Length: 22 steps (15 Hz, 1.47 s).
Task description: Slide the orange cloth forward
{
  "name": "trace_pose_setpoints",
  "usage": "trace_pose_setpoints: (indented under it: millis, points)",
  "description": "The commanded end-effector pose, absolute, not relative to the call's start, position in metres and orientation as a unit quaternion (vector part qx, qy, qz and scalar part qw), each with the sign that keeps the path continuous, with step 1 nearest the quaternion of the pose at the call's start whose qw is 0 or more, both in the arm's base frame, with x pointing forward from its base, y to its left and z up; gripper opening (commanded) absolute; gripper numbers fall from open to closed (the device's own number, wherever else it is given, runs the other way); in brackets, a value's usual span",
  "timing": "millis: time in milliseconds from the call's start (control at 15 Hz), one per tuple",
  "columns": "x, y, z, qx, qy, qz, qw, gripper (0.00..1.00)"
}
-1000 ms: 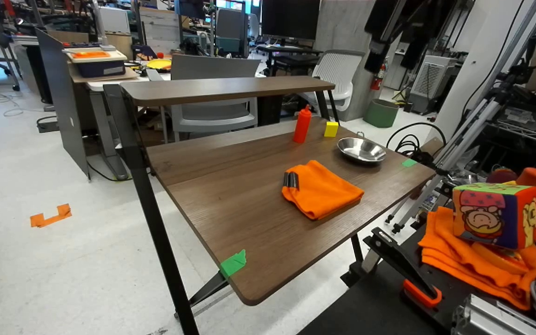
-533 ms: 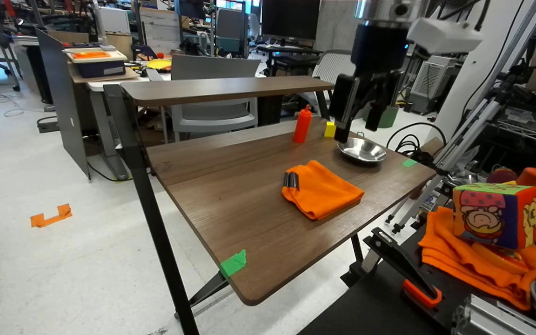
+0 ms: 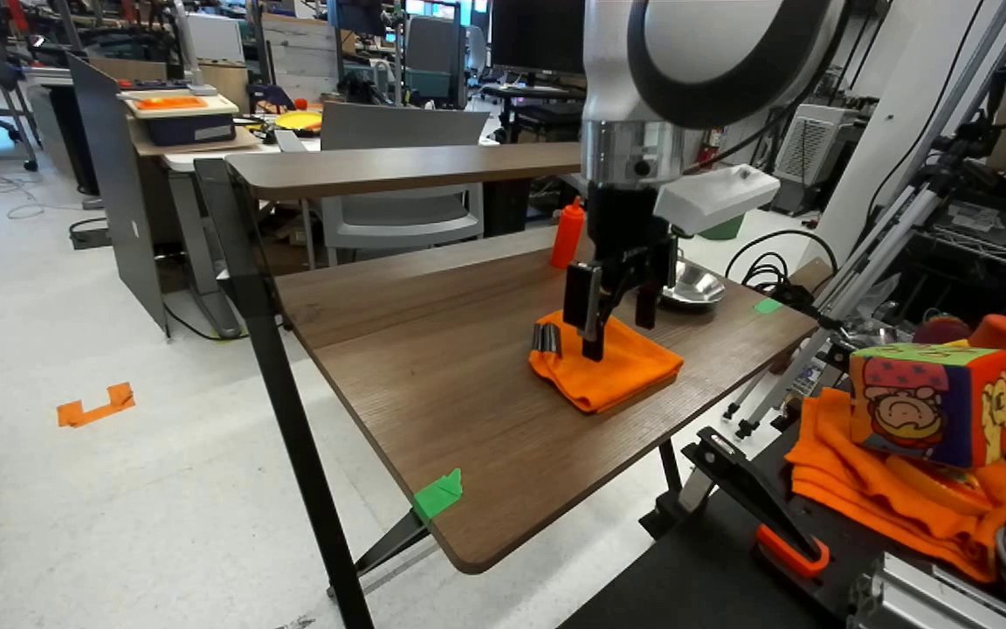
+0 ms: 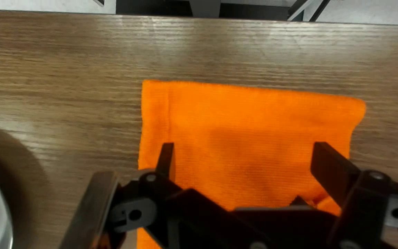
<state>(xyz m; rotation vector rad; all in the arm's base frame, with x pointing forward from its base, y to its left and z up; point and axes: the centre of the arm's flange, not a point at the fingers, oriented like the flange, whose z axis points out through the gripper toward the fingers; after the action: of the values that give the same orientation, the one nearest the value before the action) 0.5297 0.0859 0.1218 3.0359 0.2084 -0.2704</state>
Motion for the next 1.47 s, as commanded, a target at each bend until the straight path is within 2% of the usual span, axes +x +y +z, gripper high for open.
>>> trace_pose_setpoints:
  millis: [0, 267, 867, 1067, 1400]
  points:
    - [0.557, 0.09, 0.082, 0.987, 0.089, -0.117, 0.07, 1.0]
    - [0.591, 0.1, 0.05, 0.98, 0.109, -0.138, 0.088, 1.0]
    - [0.725, 0.123, 0.059, 0.971, 0.16, -0.107, 0.139, 1.0]
    - [0.742, 0.129, 0.06, 0.969, 0.169, -0.1, 0.153, 1.0]
    - [0.735, 0.138, 0.081, 0.966, 0.19, -0.091, 0.152, 1.0]
